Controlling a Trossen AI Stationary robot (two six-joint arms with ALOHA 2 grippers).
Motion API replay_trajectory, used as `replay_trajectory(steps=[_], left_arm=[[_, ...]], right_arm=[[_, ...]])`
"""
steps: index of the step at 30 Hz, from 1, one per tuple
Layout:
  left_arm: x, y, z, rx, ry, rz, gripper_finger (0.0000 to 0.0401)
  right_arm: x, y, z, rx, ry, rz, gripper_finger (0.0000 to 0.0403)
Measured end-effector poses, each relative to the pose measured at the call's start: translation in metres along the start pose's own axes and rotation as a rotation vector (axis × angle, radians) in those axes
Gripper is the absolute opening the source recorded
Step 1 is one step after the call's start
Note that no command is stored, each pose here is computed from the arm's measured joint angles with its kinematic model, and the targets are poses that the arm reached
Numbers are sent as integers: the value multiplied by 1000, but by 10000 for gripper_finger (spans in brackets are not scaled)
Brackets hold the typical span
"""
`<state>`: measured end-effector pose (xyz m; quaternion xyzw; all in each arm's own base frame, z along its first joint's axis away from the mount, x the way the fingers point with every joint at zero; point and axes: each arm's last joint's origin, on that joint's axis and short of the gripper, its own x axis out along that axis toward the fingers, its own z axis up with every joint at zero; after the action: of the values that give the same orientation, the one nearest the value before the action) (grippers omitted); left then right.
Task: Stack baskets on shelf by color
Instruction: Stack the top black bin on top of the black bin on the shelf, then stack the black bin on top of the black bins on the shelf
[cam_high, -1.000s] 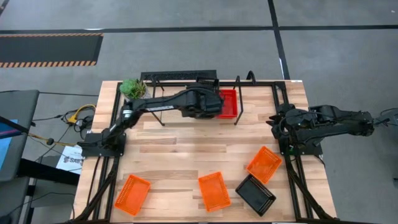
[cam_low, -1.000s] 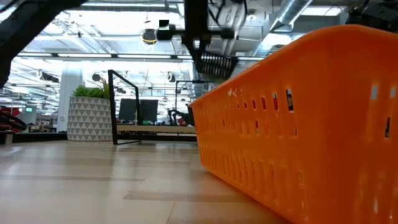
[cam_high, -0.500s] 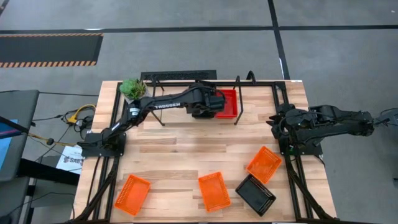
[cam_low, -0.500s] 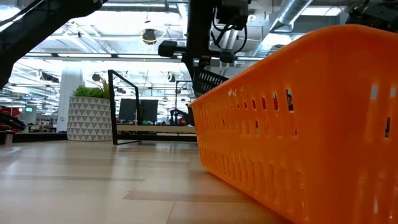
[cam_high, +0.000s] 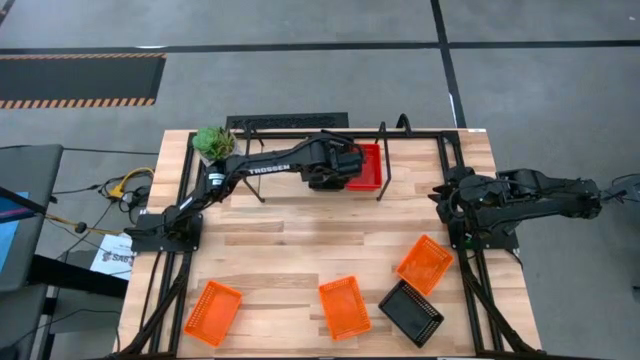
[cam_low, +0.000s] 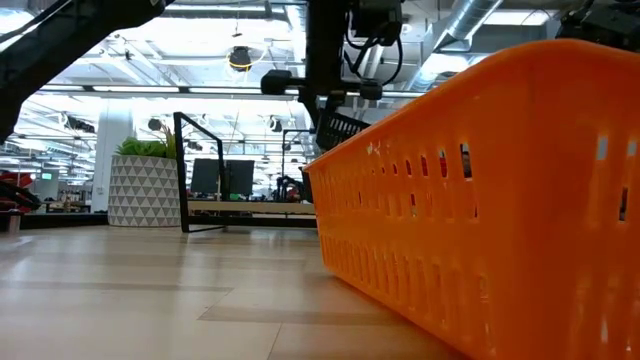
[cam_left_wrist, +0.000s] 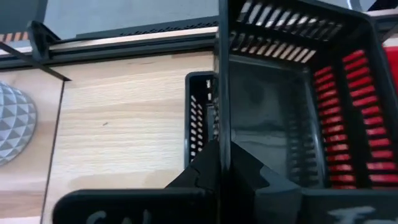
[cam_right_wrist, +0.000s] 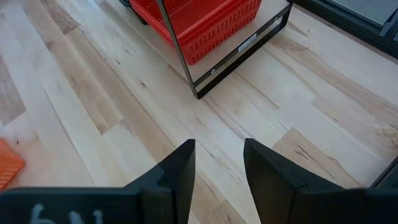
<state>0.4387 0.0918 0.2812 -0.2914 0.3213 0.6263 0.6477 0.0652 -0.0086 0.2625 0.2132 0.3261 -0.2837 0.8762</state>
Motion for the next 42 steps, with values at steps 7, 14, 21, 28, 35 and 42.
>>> replay_trajectory(steps=[7, 14, 21, 28, 35, 42], left_arm=[[1, 0, 1, 11, -3, -4, 44], [1, 0, 2, -8, -17, 1, 81], [1, 0, 2, 25, -17, 1, 106], [0, 0, 2, 35, 2, -7, 158], [0, -1, -1, 102, 109, -44, 199], [-13, -11, -21, 286, 386, -248, 196]], right_arm=[[0, 0, 0, 0, 0, 0, 159], [0, 0, 0, 0, 0, 0, 159], [0, 0, 0, -2, 0, 0, 159], [0, 0, 0, -2, 0, 0, 159], [0, 0, 0, -2, 0, 0, 159], [0, 0, 0, -2, 0, 0, 159]])
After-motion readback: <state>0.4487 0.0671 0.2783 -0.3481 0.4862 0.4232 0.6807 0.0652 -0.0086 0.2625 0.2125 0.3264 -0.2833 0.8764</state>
